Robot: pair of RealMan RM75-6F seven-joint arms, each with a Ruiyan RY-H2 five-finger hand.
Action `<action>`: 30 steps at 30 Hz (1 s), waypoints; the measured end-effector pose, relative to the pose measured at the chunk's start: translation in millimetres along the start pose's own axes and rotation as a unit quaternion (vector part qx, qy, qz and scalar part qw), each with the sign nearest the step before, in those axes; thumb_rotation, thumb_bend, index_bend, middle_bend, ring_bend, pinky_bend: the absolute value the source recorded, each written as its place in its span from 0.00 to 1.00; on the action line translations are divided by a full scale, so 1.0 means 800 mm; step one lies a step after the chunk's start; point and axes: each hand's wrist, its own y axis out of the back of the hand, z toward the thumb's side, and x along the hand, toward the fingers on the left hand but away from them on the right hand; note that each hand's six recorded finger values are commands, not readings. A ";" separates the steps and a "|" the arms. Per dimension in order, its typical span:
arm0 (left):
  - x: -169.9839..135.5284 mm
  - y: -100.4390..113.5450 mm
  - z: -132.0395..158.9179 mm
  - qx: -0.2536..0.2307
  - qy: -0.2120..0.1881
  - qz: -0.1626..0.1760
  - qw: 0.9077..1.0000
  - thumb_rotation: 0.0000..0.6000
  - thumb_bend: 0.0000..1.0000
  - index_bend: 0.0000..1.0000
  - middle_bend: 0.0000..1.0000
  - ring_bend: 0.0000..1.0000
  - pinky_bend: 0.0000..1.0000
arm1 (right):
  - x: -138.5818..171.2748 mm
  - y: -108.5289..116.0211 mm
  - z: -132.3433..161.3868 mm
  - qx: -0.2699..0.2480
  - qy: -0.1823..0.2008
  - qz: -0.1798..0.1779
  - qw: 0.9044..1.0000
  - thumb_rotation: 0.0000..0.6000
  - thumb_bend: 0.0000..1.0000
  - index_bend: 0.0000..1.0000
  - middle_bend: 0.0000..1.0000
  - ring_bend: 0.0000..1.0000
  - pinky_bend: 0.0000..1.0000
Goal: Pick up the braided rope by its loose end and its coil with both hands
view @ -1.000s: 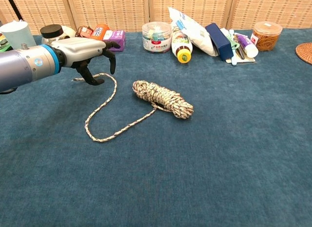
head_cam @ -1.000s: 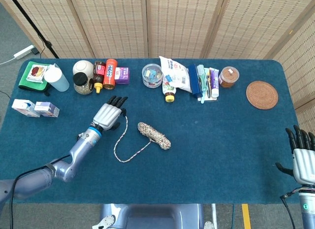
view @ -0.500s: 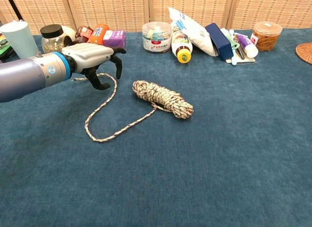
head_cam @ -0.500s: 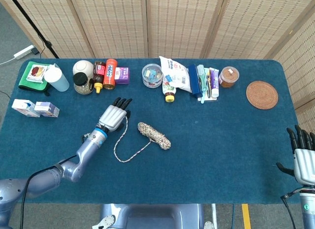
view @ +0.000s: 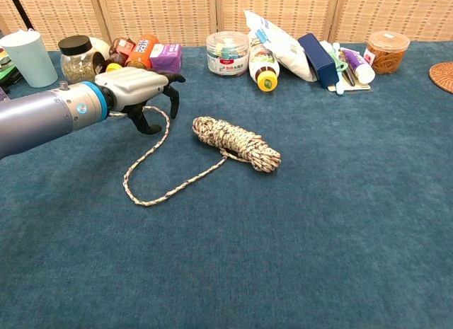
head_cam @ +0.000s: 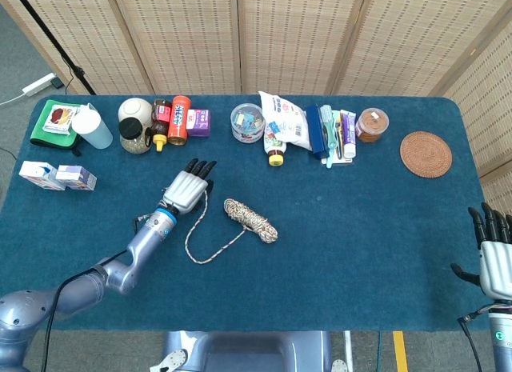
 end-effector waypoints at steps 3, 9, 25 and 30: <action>0.000 -0.002 0.000 -0.001 0.000 -0.002 1.000 1.00 0.35 0.44 0.00 0.00 0.00 | 0.000 0.000 0.000 0.000 0.000 0.000 1.000 1.00 0.00 0.00 0.00 0.00 0.00; 0.001 -0.004 -0.004 -0.001 0.003 -0.003 1.000 1.00 0.35 0.46 0.00 0.00 0.00 | 0.000 0.000 0.000 -0.001 0.000 0.000 1.000 1.00 0.00 0.00 0.00 0.00 0.00; 0.005 -0.009 0.004 -0.001 0.000 -0.009 1.000 1.00 0.38 0.49 0.00 0.00 0.00 | 0.000 0.000 -0.001 -0.002 0.000 0.003 1.000 1.00 0.00 0.00 0.00 0.00 0.00; 0.006 -0.011 0.004 -0.004 0.003 -0.012 1.000 1.00 0.40 0.52 0.00 0.00 0.00 | 0.000 -0.001 0.000 -0.005 0.001 0.005 1.000 1.00 0.00 0.00 0.00 0.00 0.00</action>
